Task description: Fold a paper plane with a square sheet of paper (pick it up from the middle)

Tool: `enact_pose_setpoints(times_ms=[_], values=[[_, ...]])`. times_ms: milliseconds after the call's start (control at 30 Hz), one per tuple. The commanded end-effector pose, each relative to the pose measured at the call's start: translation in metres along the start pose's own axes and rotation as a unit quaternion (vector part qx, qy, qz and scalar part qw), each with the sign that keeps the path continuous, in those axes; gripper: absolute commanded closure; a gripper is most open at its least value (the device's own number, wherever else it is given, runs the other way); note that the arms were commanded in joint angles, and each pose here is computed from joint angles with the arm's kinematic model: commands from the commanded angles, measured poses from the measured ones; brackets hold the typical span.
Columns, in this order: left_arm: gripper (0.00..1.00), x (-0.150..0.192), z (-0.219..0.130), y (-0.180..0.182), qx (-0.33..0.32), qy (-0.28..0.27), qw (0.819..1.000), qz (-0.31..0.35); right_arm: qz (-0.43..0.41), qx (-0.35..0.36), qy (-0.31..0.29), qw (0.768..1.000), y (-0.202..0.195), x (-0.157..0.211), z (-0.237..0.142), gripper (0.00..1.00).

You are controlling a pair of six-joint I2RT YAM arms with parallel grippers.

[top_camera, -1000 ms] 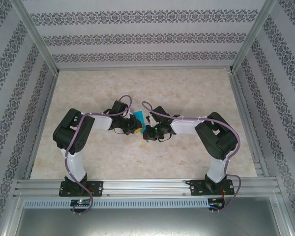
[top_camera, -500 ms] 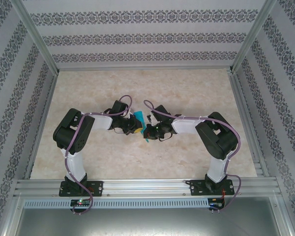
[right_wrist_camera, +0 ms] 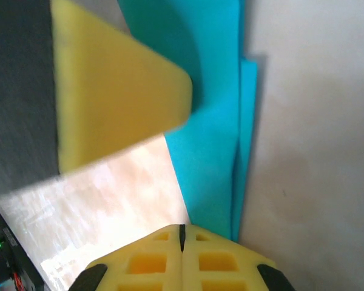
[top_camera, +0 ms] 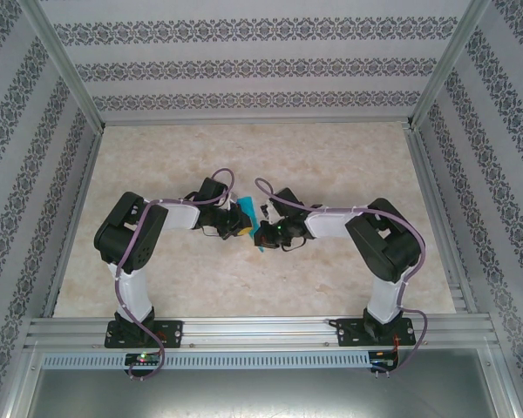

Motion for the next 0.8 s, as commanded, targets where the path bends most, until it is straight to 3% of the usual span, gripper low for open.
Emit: enact_pose_setpoints(times_ms=[0, 200, 400, 767], values=[[0.92, 0.022, 0.006, 0.049, -0.119, 0.026, 0.991, -0.062, 0.036, 0.026, 0.043, 0.998, -0.023, 0.03, -0.004, 1.0], [0.92, 0.021, 0.007, 0.047, -0.11, 0.026, 0.992, -0.058, 0.032, 0.025, 0.052, 0.998, -0.029, 0.045, -0.014, 1.0], [0.91, 0.015, 0.006, 0.033, -0.075, 0.02, 0.996, -0.041, -0.011, -0.012, -0.005, 1.0, 0.009, 0.021, -0.034, 1.0], [0.9, 0.01, 0.003, 0.016, -0.033, 0.019, 0.999, -0.019, -0.006, 0.004, -0.015, 1.0, 0.011, -0.013, 0.0, 1.0]])
Point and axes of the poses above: each hand's point on the last joint's axis, 136 mm out from that joint toward the fingers, its own z axis out along the fingers, its own y axis along the line the jaws close on, x = y × z, the point moved 7 cm from there along -z, back along the fingers, and after that the axes turned 10 degrees about z, right-handed, at the moved point
